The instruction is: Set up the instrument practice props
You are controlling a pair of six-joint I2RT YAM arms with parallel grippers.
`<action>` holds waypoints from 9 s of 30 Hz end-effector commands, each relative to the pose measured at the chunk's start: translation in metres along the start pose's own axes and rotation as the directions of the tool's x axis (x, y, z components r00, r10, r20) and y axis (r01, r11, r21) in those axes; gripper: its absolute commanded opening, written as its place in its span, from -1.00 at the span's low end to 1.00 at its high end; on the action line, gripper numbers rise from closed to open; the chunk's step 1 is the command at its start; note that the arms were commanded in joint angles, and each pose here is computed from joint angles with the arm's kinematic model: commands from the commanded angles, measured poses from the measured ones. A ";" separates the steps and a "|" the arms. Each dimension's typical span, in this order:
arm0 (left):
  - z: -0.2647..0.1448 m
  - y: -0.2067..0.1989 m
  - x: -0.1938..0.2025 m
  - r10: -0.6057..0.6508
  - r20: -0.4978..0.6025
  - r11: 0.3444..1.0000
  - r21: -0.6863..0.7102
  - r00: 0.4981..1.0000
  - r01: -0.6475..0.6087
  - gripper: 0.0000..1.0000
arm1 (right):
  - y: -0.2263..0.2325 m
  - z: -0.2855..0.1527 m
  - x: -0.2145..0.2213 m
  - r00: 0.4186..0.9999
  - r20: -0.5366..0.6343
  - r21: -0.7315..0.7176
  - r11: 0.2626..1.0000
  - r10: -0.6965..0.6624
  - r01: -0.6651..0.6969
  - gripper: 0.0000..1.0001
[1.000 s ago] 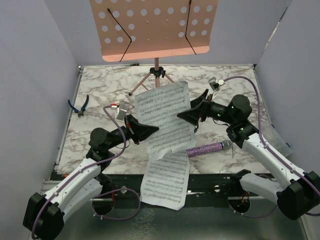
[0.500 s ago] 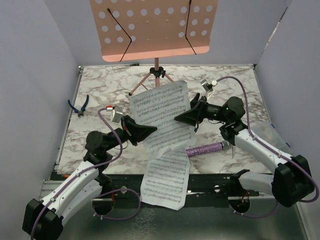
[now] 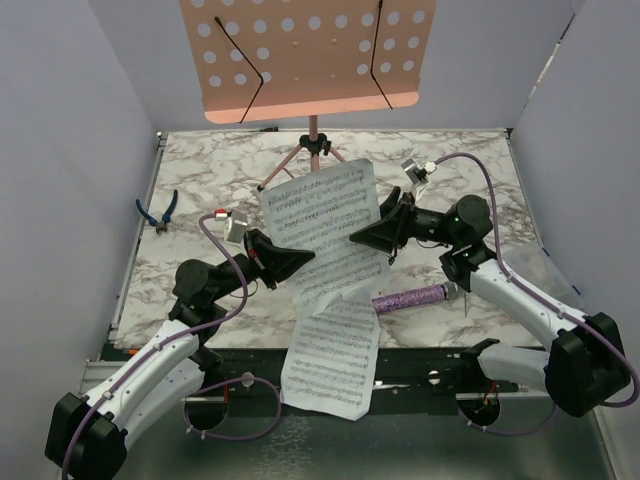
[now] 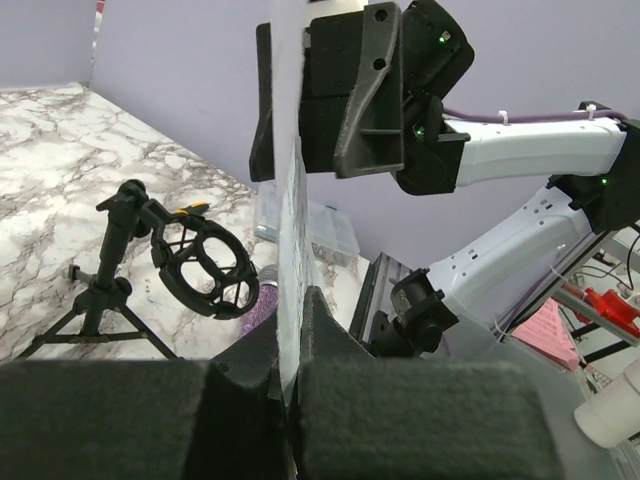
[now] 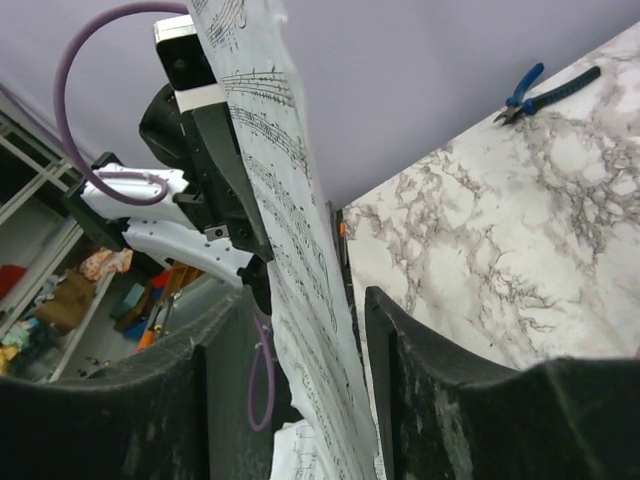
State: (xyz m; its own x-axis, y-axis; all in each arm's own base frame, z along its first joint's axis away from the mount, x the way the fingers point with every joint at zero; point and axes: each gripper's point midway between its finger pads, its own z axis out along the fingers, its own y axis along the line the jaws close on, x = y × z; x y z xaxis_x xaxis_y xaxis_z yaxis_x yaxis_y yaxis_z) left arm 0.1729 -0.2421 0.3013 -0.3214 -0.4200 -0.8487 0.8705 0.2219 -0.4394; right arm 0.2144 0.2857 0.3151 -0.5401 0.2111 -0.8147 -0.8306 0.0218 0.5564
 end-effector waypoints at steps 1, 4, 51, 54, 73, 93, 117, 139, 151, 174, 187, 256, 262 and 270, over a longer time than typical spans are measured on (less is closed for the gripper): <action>0.002 -0.001 -0.008 0.030 0.033 1.000 -0.002 0.999 -0.030 -1.00 | -0.009 -0.004 -0.001 0.999 0.005 0.098 0.994 -0.040 0.040 0.18; 0.002 -0.001 -0.009 0.032 0.039 0.999 -0.007 0.999 -0.032 -1.00 | -0.014 -0.008 -0.004 0.998 0.016 0.160 0.986 -0.060 0.057 0.47; 0.048 0.020 -0.074 0.227 -0.158 0.956 -0.153 0.961 -0.251 -1.00 | -0.041 -0.053 -0.070 0.985 0.011 0.541 0.829 -0.174 0.140 0.98; 0.053 0.013 -0.090 0.261 -0.138 0.949 -0.143 0.955 -0.280 -1.00 | -0.041 -0.051 -0.079 0.982 0.013 0.543 0.826 -0.186 0.149 0.97; 0.108 -0.014 -0.188 0.240 0.017 0.968 -0.081 0.970 -0.238 -1.00 | -0.005 -0.044 -0.176 0.924 0.051 0.605 0.748 -0.378 0.273 0.96; 0.129 -0.018 -0.286 0.258 0.190 0.966 -0.080 0.947 -0.247 -1.00 | 0.006 -0.042 -0.240 0.878 0.089 0.679 0.674 -0.471 0.293 0.93; 0.099 0.023 -0.360 0.342 0.280 0.932 -0.226 0.897 -0.285 -1.00 | -0.017 -0.006 -0.283 0.869 0.084 0.645 0.692 -0.488 0.326 0.54; 0.100 0.018 -0.364 0.412 0.311 0.910 -0.191 0.856 -0.368 -1.00 | -0.031 0.023 -0.295 0.883 0.126 0.563 0.766 -0.452 0.311 -0.09; 0.104 0.029 -0.360 0.426 0.302 0.903 -0.198 0.853 -0.381 -1.00 | -0.033 0.033 -0.299 0.888 0.151 0.522 0.798 -0.434 0.301 -0.24; 0.130 0.038 -0.350 0.404 0.305 0.915 -0.159 0.863 -0.372 -1.00 | -0.043 0.040 -0.301 0.889 0.158 0.512 0.806 -0.430 0.299 -0.69; 0.137 0.045 -0.348 0.398 0.308 0.917 -0.164 0.864 -0.364 -1.00 | -0.039 0.037 -0.301 0.880 0.153 0.513 0.797 -0.450 0.318 -0.99; 0.228 0.062 -0.296 0.392 0.200 0.919 -0.125 0.898 -0.373 -0.76 | -0.028 0.028 -0.283 0.856 0.165 0.491 0.794 -0.490 0.360 -0.80; 0.224 0.058 -0.298 0.392 0.204 0.919 -0.127 0.897 -0.373 -0.38 | -0.024 0.026 -0.284 0.851 0.170 0.494 0.790 -0.497 0.363 -0.61; 0.212 0.045 -0.300 0.391 0.223 0.920 -0.134 0.893 -0.369 0.21 | -0.023 0.023 -0.282 0.846 0.178 0.503 0.786 -0.502 0.360 -0.28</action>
State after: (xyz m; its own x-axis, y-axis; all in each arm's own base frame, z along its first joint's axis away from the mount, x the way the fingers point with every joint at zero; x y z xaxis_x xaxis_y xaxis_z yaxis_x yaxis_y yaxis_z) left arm 0.4060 -0.3077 0.5783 0.0943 -0.4536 -0.8862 0.8774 0.4584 -0.1413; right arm 0.3984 0.2554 0.5236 -0.0500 0.3268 -0.9438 -0.7782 0.5796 0.2419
